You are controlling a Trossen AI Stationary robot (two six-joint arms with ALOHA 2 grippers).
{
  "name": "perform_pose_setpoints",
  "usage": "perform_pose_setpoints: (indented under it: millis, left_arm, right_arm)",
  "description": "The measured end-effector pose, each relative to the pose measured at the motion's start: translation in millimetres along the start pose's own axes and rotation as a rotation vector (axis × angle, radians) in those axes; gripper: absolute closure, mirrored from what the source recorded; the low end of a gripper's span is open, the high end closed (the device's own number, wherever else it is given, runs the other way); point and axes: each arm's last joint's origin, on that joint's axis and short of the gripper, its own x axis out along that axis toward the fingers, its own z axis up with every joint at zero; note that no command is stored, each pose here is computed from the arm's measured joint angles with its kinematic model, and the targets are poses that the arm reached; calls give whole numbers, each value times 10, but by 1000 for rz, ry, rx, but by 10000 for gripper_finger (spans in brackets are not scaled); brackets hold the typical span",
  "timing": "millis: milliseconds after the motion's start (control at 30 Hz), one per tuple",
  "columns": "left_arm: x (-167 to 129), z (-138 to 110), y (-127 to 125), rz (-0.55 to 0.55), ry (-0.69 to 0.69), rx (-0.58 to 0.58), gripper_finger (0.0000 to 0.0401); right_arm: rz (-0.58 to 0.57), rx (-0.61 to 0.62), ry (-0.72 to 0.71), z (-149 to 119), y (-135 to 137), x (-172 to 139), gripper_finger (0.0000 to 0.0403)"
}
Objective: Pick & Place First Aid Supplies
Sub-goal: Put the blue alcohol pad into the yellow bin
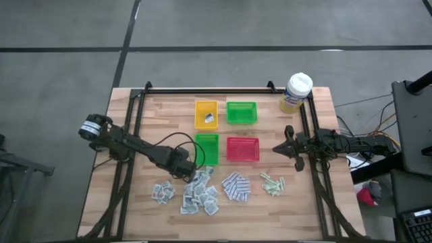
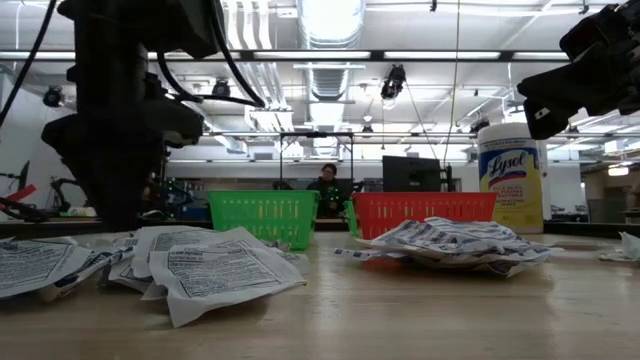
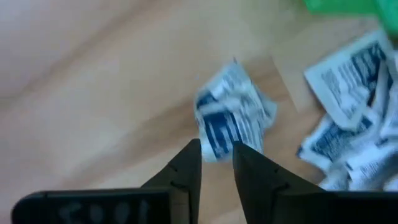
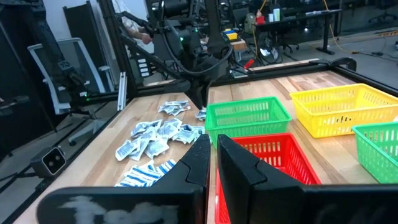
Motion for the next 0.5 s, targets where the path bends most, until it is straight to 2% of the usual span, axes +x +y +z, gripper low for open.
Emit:
perform_pose_setpoints:
  millis: [167,500]
  left_arm:
    - [-1,-16,-4,-12,56,-28,305]
    - [15,-14,19,5,43,-81,304]
  right_arm:
    - [0,0,0,0,0,0,374]
    - [1,0,0,0,0,0,374]
